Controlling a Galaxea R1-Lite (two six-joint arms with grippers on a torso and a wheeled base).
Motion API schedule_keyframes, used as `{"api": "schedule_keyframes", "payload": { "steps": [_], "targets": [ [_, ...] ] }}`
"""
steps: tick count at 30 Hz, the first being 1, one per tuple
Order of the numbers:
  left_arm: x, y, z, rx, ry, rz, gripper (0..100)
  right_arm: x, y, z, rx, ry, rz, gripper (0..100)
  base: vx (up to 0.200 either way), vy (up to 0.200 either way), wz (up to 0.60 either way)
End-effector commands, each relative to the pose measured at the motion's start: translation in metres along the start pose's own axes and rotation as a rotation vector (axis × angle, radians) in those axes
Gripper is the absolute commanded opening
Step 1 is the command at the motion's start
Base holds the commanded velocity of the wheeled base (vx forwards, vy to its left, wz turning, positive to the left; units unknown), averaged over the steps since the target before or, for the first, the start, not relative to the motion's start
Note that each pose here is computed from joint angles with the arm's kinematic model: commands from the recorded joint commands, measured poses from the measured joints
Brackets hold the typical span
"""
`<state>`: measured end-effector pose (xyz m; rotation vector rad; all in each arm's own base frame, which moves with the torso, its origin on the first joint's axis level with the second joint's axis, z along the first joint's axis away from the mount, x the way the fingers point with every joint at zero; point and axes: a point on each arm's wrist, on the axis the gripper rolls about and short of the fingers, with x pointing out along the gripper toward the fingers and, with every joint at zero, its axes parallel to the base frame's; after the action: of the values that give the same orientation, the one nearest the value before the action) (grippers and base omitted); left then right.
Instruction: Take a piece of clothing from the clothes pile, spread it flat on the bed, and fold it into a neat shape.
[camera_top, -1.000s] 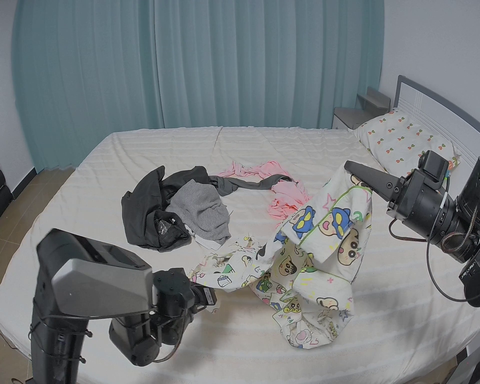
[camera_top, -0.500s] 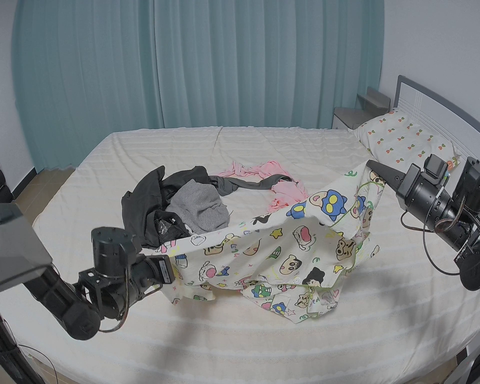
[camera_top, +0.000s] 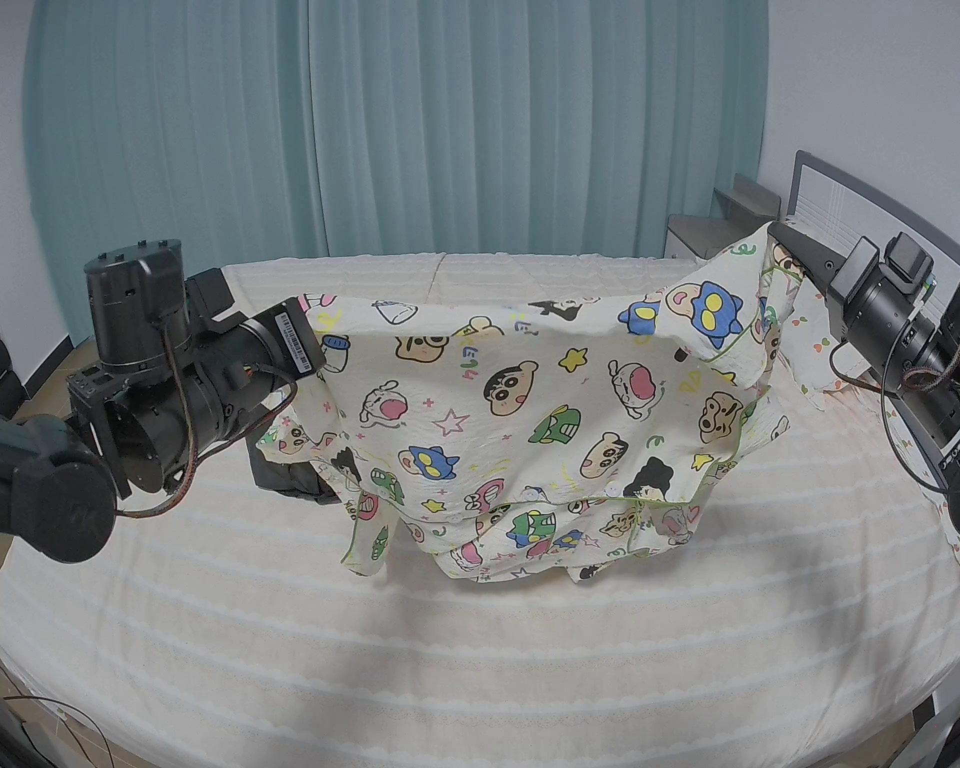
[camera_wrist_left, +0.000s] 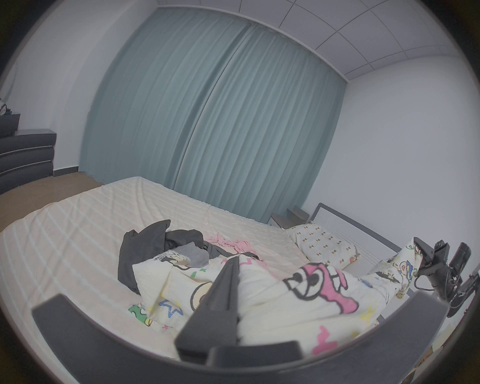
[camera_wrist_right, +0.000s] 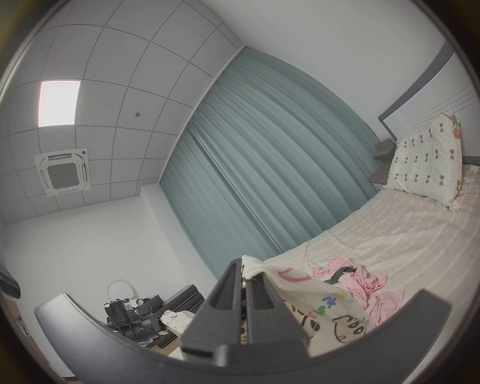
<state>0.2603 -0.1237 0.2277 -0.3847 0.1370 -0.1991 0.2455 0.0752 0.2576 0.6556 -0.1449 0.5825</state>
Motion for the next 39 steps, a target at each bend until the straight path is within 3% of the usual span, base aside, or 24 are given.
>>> {"api": "schedule_keyframes", "payload": {
  "steps": [1,4,16,39],
  "targets": [
    [-0.024,-0.001,-0.002,-0.012,0.007,-0.026,0,-0.013,0.004,-0.008,0.013,0.028,0.001,0,0.0,0.0,0.0],
    [-0.028,0.002,-0.005,-0.023,0.016,-0.02,0,-0.016,0.005,-0.007,0.015,0.026,0.002,0,0.0,0.0,0.0],
    [-0.039,0.007,-0.013,-0.046,0.023,0.025,0,-0.023,0.008,-0.009,0.02,0.038,0.006,0,-0.2,0.0,0.0],
    [-0.053,0.005,-0.026,-0.074,0.062,0.015,0,-0.029,0.014,-0.013,0.03,0.059,0.031,0,0.0,0.0,0.0]
  ]
}}
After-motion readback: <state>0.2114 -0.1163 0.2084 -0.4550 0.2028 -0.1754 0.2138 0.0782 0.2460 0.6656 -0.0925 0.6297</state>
